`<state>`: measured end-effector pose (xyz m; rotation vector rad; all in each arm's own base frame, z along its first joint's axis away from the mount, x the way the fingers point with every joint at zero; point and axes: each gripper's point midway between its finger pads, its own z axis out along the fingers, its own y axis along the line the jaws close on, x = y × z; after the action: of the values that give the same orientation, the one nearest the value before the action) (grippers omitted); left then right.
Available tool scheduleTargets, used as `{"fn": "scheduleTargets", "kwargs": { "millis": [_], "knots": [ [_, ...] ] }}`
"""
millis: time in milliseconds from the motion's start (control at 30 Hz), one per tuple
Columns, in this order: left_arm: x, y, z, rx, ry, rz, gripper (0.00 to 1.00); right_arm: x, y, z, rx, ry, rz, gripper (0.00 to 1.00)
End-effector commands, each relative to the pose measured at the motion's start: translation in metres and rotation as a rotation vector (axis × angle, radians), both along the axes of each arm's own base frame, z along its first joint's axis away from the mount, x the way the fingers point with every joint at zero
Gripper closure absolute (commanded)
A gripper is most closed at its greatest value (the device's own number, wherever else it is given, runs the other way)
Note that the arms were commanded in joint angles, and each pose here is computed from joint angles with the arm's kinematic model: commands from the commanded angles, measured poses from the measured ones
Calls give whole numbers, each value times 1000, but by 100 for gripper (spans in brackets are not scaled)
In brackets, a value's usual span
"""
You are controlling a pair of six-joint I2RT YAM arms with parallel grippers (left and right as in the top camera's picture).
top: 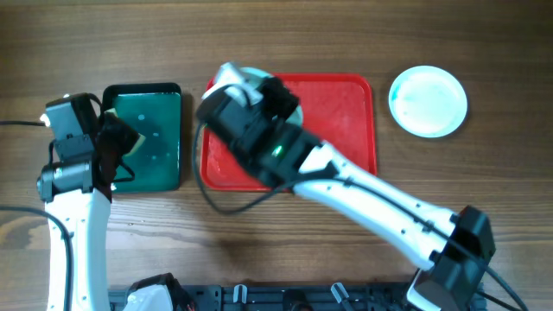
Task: Clean dirty plates on tray and stack at the side
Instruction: 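Carry the last plate with the right gripper onto the right stack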
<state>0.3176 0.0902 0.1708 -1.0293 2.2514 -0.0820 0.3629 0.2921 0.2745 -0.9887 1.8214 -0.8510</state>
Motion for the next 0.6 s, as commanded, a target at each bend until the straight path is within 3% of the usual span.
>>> {"fn": "scheduleTargets", "kwargs": {
  "millis": [0, 233, 367, 467, 567],
  "knots": [
    [5, -8, -13, -61, 27, -23, 96, -15, 4, 48, -214, -150, -10, 96],
    [6, -9, -23, -73, 55, -26, 96, -29, 27, 69, -197, -225, 21, 96],
    [6, -9, -23, -73, 55, -26, 96, -15, 23, 55, -45, -194, 11, 96],
    [5, -9, -23, -74, 59, -26, 96, 14, -5, -1, 175, 46, -15, 96],
    [5, -9, -24, -75, 62, -26, 96, 47, -73, -41, 454, 205, -254, 96]
  ]
}}
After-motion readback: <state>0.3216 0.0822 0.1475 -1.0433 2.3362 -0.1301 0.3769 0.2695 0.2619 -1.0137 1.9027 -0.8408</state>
